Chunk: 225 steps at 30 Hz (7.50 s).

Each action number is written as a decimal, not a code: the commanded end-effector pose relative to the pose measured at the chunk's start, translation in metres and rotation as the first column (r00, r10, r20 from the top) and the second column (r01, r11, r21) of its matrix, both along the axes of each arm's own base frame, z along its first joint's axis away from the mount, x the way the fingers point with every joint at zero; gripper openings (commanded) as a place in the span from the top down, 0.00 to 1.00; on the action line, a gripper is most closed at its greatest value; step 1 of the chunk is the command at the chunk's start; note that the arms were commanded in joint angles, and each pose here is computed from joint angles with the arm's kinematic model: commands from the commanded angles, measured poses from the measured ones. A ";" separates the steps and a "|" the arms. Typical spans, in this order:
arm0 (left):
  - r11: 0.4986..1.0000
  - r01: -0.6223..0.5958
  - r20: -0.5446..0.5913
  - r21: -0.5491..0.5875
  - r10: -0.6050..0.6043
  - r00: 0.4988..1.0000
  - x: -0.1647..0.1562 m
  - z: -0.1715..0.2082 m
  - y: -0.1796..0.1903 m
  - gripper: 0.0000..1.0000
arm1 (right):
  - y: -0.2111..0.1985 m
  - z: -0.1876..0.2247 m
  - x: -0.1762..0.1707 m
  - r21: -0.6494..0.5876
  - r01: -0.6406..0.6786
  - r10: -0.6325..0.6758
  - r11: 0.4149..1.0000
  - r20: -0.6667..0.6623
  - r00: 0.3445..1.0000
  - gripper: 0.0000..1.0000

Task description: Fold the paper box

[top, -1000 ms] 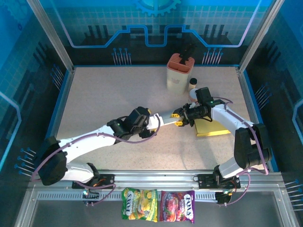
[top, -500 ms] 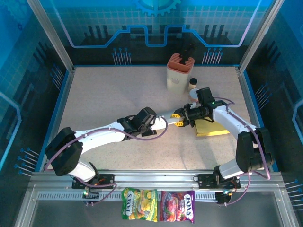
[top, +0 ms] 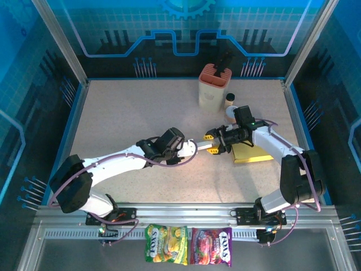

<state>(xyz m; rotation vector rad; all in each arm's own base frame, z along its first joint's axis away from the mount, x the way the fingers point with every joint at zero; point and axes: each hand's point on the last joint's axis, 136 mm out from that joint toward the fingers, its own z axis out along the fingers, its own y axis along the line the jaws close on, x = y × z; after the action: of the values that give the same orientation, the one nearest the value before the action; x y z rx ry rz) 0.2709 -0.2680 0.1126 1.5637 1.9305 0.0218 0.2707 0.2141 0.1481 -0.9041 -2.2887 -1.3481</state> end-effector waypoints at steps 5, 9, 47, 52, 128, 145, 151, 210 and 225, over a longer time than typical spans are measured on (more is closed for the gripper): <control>1.000 -0.006 -0.199 0.014 0.009 0.980 -0.036 0.017 0.012 0.71 | -0.032 0.019 0.017 -0.136 0.063 -0.027 0.989 0.251 0.968 0.33; 0.999 -0.011 -0.316 0.045 0.024 0.948 -0.057 0.014 0.019 0.69 | -0.049 0.026 0.014 -0.215 0.095 -0.015 0.972 0.344 0.939 0.31; 0.989 -0.115 -0.448 0.092 0.145 0.882 -0.046 0.002 0.001 0.49 | -0.035 0.020 -0.027 -0.749 -0.282 0.800 0.600 0.557 0.223 0.44; 0.988 -0.131 -0.460 0.079 0.153 0.875 -0.044 0.004 0.000 0.49 | -0.028 0.015 -0.026 -0.763 -0.345 0.836 0.547 0.520 0.175 0.47; 0.984 -0.157 -0.484 0.085 0.178 0.857 -0.038 0.004 -0.005 0.55 | -0.004 0.021 -0.013 -0.817 -0.338 0.874 0.468 0.369 0.317 1.00; 0.980 -0.181 -0.478 0.087 0.201 0.855 -0.034 0.004 -0.006 0.67 | -0.003 0.009 -0.018 -0.790 -0.315 0.818 0.526 0.370 0.441 1.00; 0.979 -0.185 -0.483 0.087 0.203 0.852 -0.033 0.004 -0.008 0.66 | -0.004 0.011 -0.019 -0.780 -0.303 0.793 0.548 0.368 0.485 1.00; 0.656 -0.754 -0.516 -0.002 0.646 0.563 -0.052 0.087 0.101 0.59 | 0.000 0.001 -0.026 -0.877 -0.124 0.844 0.464 0.396 0.363 1.00; 0.568 -0.821 -0.677 0.057 0.626 0.386 -0.091 0.064 0.101 0.63 | 0.001 0.007 -0.023 -0.879 -0.138 0.824 0.457 0.359 0.437 1.00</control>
<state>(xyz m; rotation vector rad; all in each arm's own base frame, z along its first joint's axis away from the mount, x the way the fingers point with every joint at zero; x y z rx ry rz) 0.1849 -0.1603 0.1854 0.4003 2.8330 -0.3954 0.2520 0.2139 0.1525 0.5791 -3.4742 -0.3928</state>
